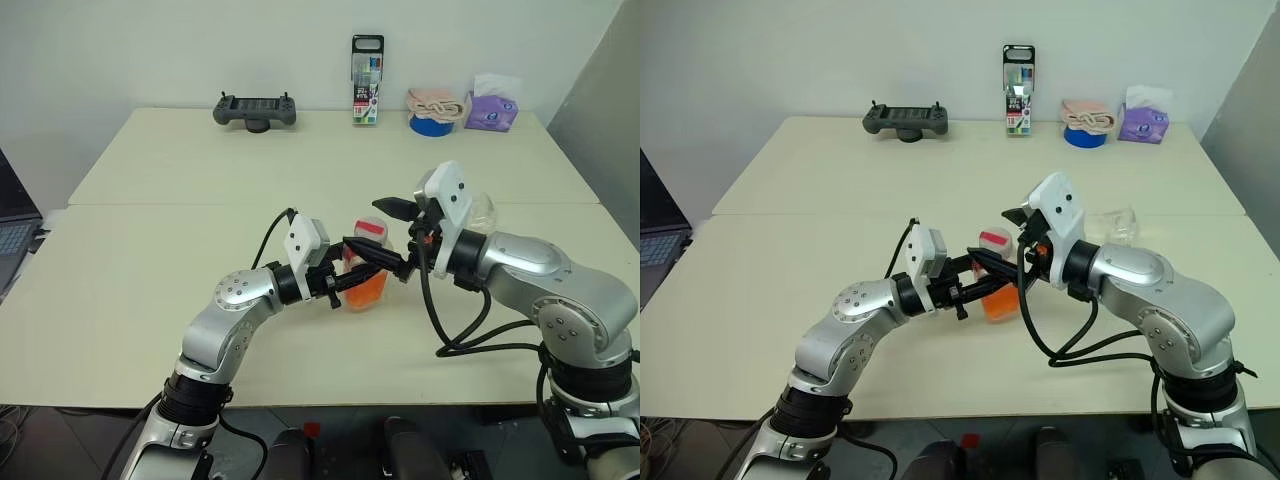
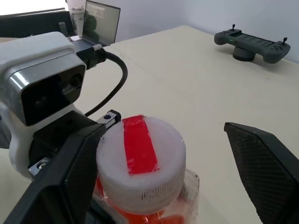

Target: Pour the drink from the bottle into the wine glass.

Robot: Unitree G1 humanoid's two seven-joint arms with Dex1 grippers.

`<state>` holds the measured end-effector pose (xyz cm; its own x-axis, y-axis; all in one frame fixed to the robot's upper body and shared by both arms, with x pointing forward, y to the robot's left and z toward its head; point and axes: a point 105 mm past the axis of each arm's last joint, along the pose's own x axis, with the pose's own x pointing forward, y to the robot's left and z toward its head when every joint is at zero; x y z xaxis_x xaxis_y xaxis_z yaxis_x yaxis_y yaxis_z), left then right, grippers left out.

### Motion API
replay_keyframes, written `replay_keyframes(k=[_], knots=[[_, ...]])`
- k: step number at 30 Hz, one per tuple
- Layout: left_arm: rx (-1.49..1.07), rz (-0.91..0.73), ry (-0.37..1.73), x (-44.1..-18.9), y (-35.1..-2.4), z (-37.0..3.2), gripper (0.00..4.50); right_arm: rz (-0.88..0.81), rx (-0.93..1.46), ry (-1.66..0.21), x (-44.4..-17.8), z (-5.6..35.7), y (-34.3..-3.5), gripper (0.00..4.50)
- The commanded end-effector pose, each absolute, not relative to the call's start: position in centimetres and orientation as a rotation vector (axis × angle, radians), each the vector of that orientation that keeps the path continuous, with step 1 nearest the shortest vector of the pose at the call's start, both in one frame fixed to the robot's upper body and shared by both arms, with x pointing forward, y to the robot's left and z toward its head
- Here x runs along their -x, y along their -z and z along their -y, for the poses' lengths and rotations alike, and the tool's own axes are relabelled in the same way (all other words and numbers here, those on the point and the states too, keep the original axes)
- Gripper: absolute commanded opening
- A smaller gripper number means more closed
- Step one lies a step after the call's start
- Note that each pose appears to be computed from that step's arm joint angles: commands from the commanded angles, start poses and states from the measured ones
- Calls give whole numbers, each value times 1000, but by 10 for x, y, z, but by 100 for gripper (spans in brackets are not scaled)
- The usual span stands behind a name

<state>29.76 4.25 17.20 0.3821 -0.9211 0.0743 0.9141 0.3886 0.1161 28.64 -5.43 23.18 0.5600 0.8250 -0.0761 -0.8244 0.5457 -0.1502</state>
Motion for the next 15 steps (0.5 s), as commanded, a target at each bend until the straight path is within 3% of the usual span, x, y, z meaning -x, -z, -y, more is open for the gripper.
replay_keyframes(k=[1,10,15], knots=[[-78,210,1177,-293,-187,-41,169,48,184,-1003,-278,54,-241,431],[-80,208,1175,-293,-187,-41,169,62,143,-1027,-273,53,-245,431],[-83,207,1168,-293,-187,-43,169,70,108,-1033,-271,55,-251,308]])
